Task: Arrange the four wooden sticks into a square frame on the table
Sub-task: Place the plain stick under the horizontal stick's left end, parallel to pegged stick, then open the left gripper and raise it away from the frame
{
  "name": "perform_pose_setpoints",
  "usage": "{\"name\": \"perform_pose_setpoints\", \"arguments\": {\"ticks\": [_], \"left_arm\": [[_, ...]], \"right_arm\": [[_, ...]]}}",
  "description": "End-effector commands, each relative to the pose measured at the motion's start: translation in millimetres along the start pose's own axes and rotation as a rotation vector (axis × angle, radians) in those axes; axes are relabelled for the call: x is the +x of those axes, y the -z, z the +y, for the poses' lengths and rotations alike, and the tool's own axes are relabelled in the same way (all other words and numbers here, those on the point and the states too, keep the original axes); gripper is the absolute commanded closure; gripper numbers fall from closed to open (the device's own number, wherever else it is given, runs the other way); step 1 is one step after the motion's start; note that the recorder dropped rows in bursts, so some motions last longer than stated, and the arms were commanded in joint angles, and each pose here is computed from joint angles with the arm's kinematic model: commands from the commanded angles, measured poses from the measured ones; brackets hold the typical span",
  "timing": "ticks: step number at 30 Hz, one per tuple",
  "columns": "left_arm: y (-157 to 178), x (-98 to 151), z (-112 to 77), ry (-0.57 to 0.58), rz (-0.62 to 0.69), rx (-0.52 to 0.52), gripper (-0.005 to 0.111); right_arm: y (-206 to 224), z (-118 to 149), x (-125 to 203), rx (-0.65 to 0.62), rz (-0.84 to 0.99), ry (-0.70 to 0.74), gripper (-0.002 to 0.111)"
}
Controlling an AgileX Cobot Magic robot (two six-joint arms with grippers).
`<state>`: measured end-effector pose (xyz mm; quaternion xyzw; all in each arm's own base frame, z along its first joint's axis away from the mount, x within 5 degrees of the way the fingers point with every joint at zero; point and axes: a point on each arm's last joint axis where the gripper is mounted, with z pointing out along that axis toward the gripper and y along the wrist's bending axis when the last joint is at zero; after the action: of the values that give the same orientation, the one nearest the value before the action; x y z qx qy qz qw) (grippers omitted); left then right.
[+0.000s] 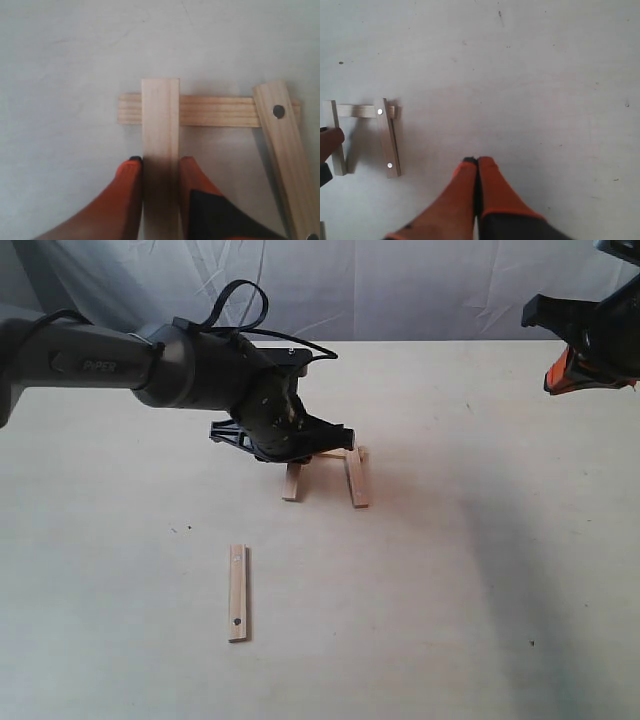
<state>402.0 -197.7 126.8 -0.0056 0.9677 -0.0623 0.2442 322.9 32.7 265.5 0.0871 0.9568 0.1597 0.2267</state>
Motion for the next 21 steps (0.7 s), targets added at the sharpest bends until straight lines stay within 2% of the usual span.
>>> {"name": "perform_pose_setpoints", "arguments": {"ticks": [1,10,15,17,21], "left_arm": [[0.0,-2.2,-0.6,-0.022,-0.017,0.001,0.078],[0.8,-1.5,0.5,-0.025,-0.007,-0.011,0.076],[19.7,-5.7,4.7,-0.045,0.01,-0.061,0.078],[30.6,-7.2,8.3,-0.059,0.025,-0.101,0.084],[52.1,-9.5,13.3,-0.091,0.056,-0.151,0.107]], "right_arm": [[1.1,-1.6,-1.6,-0.001,-0.018,-0.002,0.108],[1.1,-1.6,-1.6,-0.001,-0.018,-0.002,0.108],[1.1,-1.6,-1.8,-0.001,-0.02,0.001,0.108],[1.1,-1.6,-1.6,-0.001,-0.018,0.001,0.108],[0.4,1.2,-0.5,-0.003,-0.015,0.047,0.108]]}}
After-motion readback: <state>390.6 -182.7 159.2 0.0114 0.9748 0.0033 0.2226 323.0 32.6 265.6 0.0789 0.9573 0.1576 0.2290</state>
